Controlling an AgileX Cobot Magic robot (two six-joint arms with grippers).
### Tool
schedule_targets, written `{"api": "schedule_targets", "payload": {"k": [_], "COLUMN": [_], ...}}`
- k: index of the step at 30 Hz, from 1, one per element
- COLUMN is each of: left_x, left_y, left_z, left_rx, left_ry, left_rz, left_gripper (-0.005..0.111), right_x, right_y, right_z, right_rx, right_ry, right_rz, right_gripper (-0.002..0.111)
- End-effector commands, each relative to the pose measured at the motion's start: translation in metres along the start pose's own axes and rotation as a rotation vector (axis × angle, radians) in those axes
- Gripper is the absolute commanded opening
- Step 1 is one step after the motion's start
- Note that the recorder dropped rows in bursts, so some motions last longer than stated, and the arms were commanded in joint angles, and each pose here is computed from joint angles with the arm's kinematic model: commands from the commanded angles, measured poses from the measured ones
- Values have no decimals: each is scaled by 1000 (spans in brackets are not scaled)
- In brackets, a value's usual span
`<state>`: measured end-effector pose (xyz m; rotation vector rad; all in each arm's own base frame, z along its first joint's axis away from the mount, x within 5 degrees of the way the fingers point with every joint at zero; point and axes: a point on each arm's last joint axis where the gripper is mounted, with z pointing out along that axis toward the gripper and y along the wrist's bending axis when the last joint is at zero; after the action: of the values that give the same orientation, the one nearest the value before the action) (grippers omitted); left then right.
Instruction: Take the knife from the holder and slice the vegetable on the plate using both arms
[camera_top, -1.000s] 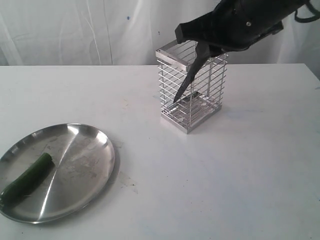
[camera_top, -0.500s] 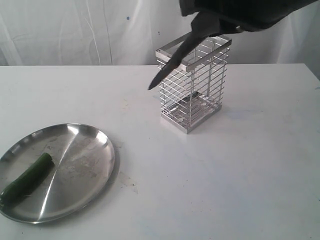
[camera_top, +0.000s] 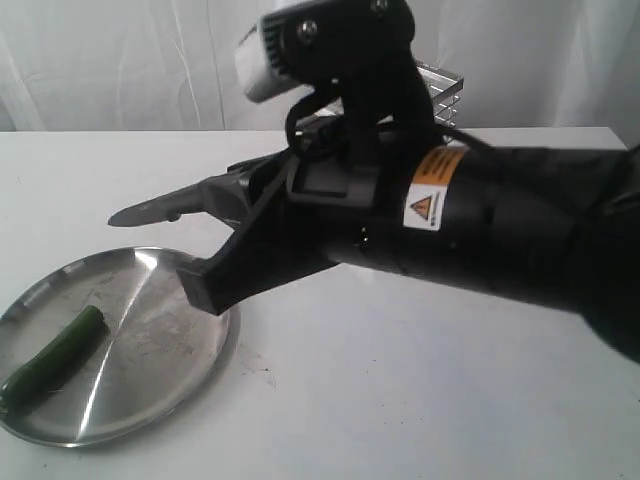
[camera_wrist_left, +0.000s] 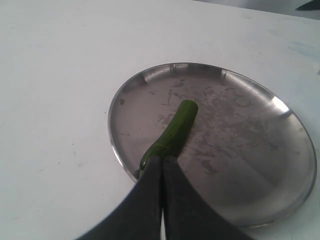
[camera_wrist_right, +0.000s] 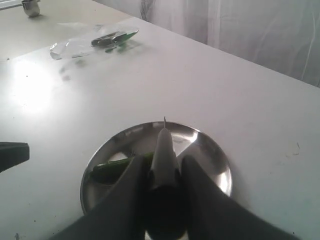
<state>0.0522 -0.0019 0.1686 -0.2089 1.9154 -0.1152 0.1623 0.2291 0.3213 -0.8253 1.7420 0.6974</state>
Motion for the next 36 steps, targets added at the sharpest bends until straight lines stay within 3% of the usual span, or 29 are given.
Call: {"api": "schedule_targets", "payload": {"k": [1,30,34,36], "left_x": [2,2,-8,-13], "left_y": [0,0,1,1], "left_z": [0,0,0,-1], "left_rx": [11,10,-13,-11], "left_ry": [1,0,-99,-156], "left_rz": [-11,-10,178,136], "left_gripper": [0,0,0,0], "right_x": [12,20,20,18], "right_y": [-1,7,7,8], "right_z": [19,27,26,23], "right_rx": [8,-17,-18,-19], "right_ry": [-26,9,18,17], "right_rz": [-19,-57,-57,-56], "right_gripper": [0,0,0,0]}}
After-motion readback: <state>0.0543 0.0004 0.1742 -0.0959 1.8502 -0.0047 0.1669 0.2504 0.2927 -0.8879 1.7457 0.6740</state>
